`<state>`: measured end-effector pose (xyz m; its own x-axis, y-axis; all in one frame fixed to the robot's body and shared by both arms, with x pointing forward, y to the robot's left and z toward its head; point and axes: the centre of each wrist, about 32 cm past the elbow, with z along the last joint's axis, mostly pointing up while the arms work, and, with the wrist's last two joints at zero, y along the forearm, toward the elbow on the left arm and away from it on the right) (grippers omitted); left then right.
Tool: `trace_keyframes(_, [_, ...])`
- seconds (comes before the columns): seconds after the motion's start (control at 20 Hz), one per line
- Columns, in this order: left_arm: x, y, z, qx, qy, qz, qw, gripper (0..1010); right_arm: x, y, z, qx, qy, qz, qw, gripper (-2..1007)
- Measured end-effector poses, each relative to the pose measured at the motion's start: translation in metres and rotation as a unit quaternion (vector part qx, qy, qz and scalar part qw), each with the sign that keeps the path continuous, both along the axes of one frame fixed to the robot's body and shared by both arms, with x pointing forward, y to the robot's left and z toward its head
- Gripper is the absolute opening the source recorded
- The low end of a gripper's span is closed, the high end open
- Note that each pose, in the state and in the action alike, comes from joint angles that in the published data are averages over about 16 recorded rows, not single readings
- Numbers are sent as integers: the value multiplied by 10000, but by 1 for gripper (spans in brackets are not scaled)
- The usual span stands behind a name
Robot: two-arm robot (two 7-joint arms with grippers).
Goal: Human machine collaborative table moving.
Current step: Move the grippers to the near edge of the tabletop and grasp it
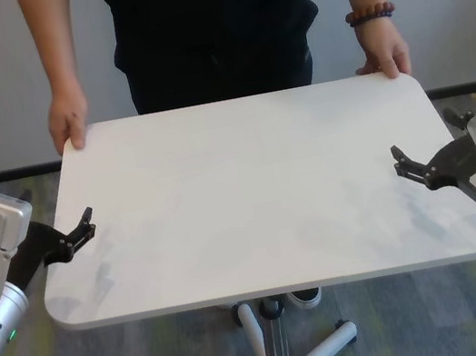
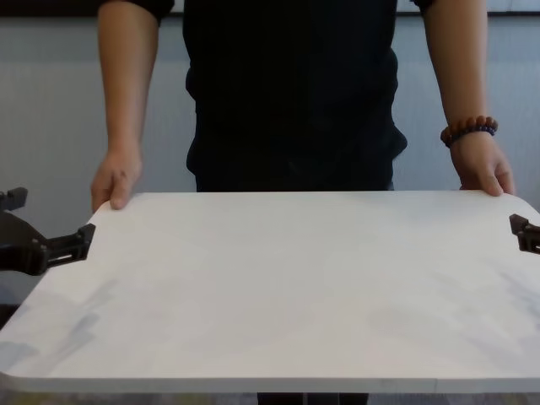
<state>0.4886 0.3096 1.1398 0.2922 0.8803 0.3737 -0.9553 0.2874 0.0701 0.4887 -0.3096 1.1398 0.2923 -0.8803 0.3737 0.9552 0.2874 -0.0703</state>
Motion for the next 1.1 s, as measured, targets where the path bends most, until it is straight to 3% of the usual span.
trace_keyframes(0.4, [-3,-3,-1,11,-15,5,10000,1000,0,0,0,-1,0,2,10000,1001])
trace_keyframes(0.65, [-53,-35,-3,108,-144,-32,9998,1000,-15,28,-3,-53,-5,50,10000,1001])
trace_keyframes(0.9, [-186,-57,12,214,-319,-93,9992,1000,-86,109,-4,-143,-23,181,9997,1001])
trace_keyframes(1.1, [-376,-43,47,320,-487,-126,9982,1000,-210,199,11,-317,-53,338,9989,1001])
